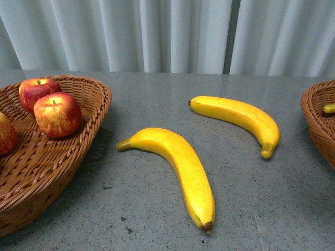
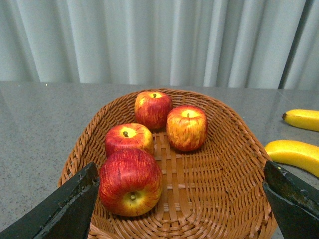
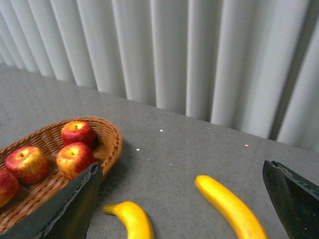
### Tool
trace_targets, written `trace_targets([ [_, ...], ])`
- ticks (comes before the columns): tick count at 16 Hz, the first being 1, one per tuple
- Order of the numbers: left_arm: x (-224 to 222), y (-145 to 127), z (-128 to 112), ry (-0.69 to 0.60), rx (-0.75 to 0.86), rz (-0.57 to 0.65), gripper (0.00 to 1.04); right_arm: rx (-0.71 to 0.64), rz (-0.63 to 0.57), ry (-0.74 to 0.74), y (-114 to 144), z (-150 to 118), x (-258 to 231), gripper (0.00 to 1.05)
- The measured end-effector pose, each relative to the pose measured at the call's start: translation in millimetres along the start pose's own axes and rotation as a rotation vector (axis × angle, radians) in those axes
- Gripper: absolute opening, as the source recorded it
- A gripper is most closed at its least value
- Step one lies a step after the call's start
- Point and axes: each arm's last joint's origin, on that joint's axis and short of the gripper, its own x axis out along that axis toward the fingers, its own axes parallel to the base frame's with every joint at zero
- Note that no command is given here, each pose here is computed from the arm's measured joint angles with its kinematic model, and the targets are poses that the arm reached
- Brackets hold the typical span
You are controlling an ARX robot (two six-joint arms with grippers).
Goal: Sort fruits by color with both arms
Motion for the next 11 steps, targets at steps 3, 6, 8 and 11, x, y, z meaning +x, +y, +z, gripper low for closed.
trace_targets([
  [3, 0.0, 0.0, 0.0, 0.000, 0.000, 0.000, 0.98, -0.015, 0.086, 0.137, 38.9, 4.7, 84.3, 0.98],
  [6, 0.0, 0.0, 0.0, 0.000, 0.000, 0.000, 0.98, -0.062, 0.129, 0.264, 67.8, -10.6, 132.8, 0.98],
  [8, 0.0, 0.0, 0.0, 0.000, 0.000, 0.000, 0.98, -0.087, 0.072, 0.375, 57.3, -25.6, 147.7, 0.98],
  [11, 0.0, 0.0, 0.0, 0.000, 0.000, 0.000, 0.98, -0.076, -0.006, 0.688, 13.9, -58.7, 135.2, 0.98],
])
